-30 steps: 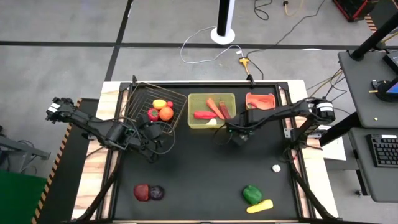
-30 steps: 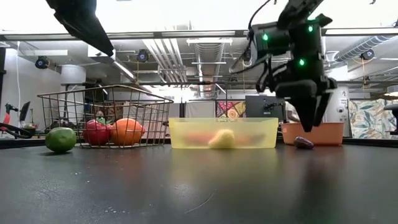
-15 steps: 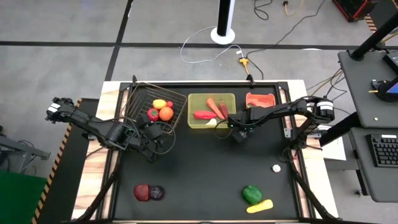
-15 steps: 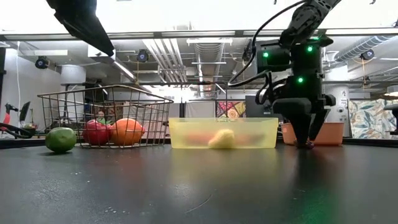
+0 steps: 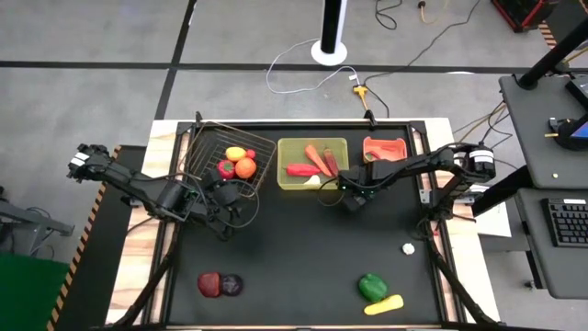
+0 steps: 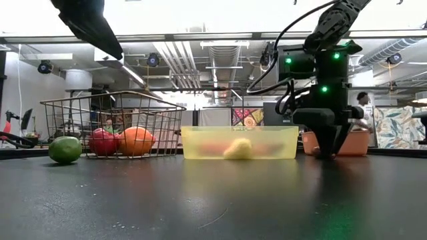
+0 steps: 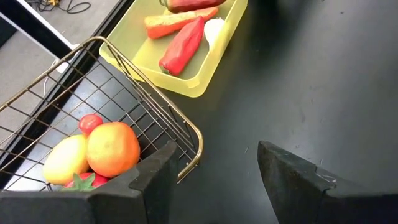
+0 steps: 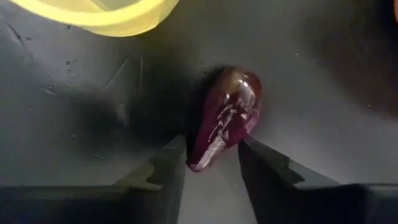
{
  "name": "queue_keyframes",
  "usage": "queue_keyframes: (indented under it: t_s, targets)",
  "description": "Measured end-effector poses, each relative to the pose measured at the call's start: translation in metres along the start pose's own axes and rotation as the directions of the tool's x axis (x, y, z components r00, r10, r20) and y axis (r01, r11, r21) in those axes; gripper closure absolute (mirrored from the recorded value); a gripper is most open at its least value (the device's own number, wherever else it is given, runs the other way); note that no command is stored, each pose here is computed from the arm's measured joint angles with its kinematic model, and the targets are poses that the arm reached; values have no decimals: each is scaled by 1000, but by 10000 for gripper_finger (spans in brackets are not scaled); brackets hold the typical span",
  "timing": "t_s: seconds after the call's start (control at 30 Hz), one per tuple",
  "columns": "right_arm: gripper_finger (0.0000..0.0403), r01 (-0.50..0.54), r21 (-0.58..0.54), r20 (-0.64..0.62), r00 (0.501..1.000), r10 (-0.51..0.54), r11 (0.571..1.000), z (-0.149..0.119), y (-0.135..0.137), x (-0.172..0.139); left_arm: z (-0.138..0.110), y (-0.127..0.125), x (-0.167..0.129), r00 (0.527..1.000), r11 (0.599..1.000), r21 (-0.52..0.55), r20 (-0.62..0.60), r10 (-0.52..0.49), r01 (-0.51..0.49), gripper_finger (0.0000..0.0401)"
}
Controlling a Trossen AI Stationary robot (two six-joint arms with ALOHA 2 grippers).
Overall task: Sort produce into baskets
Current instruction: Put the eggplant into the orange bin
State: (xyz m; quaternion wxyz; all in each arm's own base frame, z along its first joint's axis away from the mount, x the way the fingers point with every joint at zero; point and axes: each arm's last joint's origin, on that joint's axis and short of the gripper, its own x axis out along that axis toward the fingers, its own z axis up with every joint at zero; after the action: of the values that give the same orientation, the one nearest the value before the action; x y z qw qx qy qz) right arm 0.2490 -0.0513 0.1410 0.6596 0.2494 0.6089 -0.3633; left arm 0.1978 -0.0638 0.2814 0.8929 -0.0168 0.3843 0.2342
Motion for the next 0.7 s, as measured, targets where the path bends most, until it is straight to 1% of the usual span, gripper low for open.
queue_keyframes:
  t_s: [0.2,0.33,0.43,0.5,0.57,0.7]
  targets:
    - [329,3,0,-1,1000,-3,1000,0,0,0,0,0,0,1000,1000,0,0,0,0,200]
    - [361,9,-1,0,1000,-9,1000,-1,-1,-1,0,0,0,1000,1000,0,9,13,-13,200]
    - [370,14,-2,-4,1000,-14,1000,-3,-5,-5,-1,1,1,1000,1000,2,13,23,-23,200]
    - [371,1,8,6,1000,-1,1000,-4,-7,-11,-1,1,1,1000,1000,2,12,23,-23,200]
    - [372,-15,16,-15,1000,15,1000,-7,-10,-18,-2,0,2,1000,1000,3,12,24,-24,200]
    - [372,-85,39,-8,996,85,996,-12,-16,-35,-5,0,5,1000,1000,5,10,26,-26,200]
